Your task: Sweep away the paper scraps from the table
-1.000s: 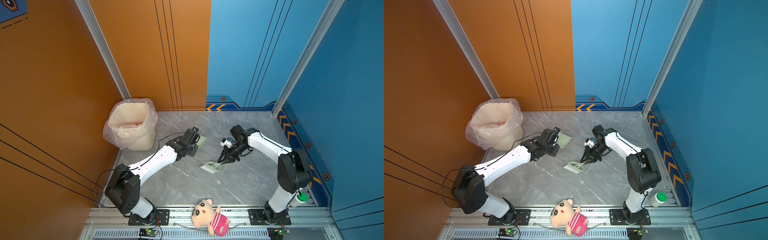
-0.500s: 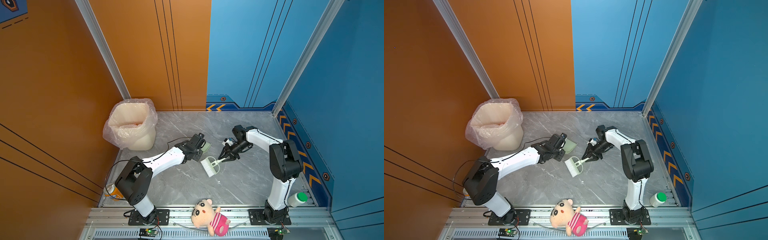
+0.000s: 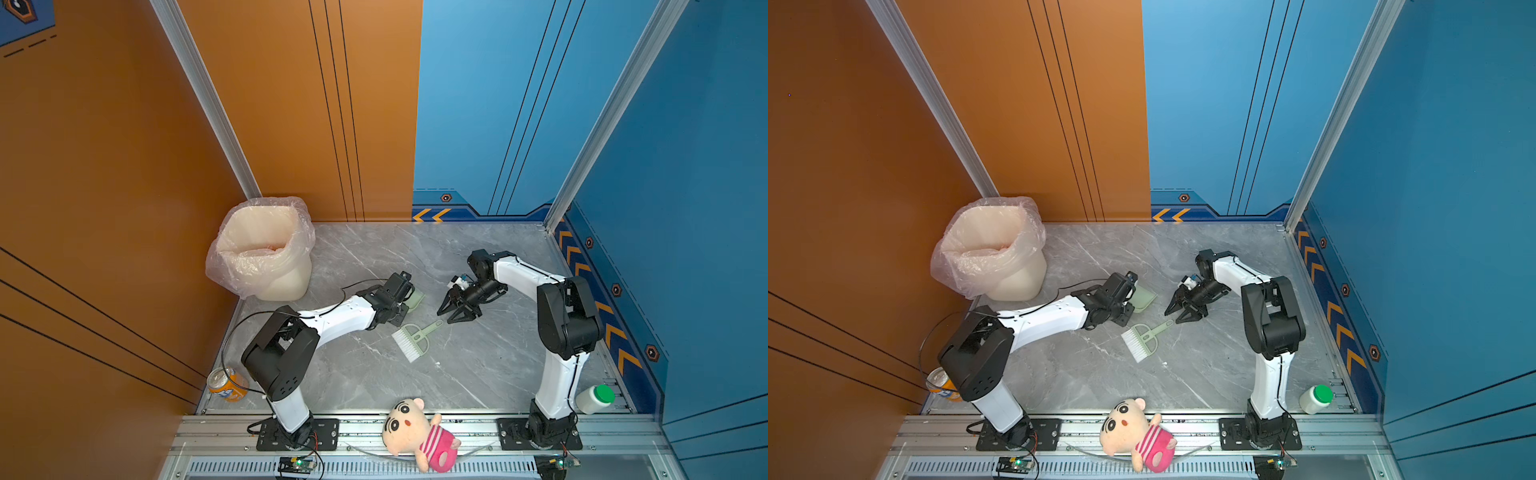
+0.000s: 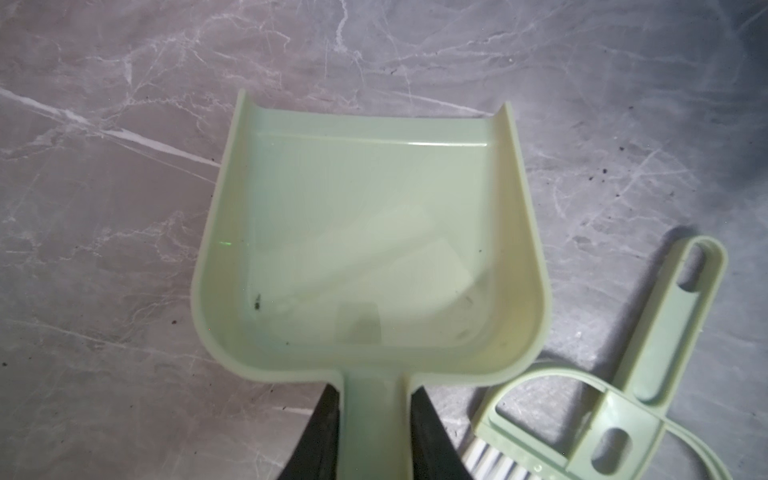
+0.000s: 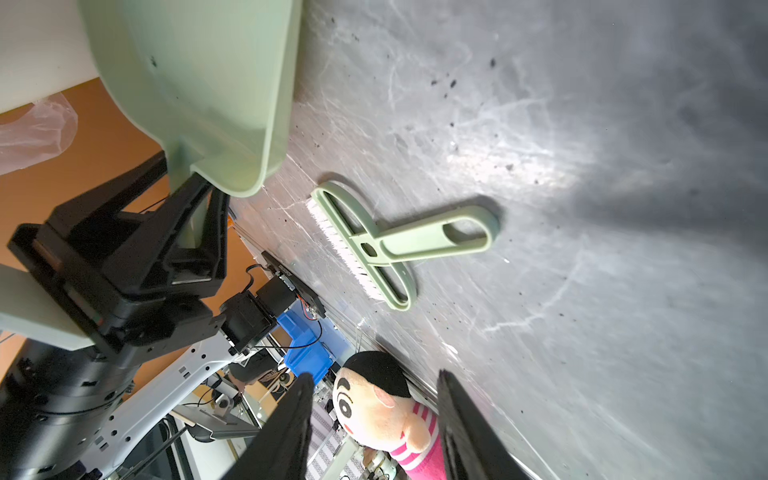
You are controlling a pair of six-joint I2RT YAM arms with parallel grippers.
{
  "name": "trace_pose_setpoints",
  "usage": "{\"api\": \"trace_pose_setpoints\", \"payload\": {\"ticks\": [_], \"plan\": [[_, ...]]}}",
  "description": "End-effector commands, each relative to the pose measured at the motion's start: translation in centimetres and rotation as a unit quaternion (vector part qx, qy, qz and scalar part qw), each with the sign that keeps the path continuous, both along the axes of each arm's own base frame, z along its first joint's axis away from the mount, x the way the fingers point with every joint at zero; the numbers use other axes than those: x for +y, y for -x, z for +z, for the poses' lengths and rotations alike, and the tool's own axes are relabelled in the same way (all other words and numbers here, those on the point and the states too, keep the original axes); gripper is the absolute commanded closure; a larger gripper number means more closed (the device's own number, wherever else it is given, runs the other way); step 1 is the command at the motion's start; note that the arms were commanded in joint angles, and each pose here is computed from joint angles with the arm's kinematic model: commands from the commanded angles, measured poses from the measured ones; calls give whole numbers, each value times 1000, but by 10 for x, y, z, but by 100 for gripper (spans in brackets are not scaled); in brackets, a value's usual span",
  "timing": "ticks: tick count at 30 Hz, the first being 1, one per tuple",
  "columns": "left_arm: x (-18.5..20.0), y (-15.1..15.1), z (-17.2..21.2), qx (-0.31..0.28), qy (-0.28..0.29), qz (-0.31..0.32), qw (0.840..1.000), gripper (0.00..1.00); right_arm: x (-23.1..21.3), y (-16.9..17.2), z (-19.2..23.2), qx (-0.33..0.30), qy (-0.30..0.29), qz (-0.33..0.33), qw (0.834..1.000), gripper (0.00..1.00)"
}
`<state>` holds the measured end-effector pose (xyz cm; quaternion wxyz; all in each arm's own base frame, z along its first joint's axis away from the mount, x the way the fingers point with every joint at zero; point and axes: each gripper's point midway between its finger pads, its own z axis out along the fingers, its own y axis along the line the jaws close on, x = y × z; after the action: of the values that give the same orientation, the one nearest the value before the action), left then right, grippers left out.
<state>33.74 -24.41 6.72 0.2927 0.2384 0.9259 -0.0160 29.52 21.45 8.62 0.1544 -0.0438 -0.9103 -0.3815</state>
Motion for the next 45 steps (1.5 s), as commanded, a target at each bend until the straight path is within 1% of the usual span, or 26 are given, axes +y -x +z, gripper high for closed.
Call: {"api": "trace_pose_setpoints", "payload": {"ticks": [1,5,10,12,16,19,22,25,28,30,34,35,37,39,42,45], "plan": [[-5,5,-9,8,6,-4,1000,74,-5,-3,0,-5,17,-1,1000,49],[-6,6,-12,11,5,-4,1000,73,-11,-6,0,-22,42,1,999,48],[-8,5,-7,-1,3,-1,1000,65,-23,-17,4,-75,88,-1,993,48],[-9,5,-3,-7,4,-1,1000,56,-30,-21,5,-97,111,-2,989,48],[-5,12,-6,-7,-1,0,1000,53,-37,-27,8,-134,132,-9,982,48],[-3,12,7,-22,1,5,1000,52,-41,-31,15,-173,141,-7,975,48],[3,13,31,-50,11,13,999,50,-46,-37,27,-231,154,-4,961,47],[13,14,59,-85,25,22,996,47,-60,-47,47,-298,181,-16,937,46],[24,18,88,-116,41,28,992,46,-82,-57,65,-354,214,-38,910,45],[35,21,105,-135,46,34,989,45,-101,-63,76,-379,235,-57,893,45],[61,30,132,-167,60,56,982,42,-140,-72,89,-405,258,-105,871,45],[68,32,138,-177,64,63,980,40,-151,-75,91,-415,264,-116,863,45],[82,38,145,-190,70,74,976,38,-169,-78,96,-441,280,-132,843,44],[97,42,149,-206,74,91,971,36,-188,-82,99,-471,297,-148,818,44],[117,47,150,-216,78,112,967,33,-208,-88,105,-505,290,-194,789,44],[132,49,150,-221,80,128,963,30,-220,-93,100,-540,302,-205,758,43]]}}
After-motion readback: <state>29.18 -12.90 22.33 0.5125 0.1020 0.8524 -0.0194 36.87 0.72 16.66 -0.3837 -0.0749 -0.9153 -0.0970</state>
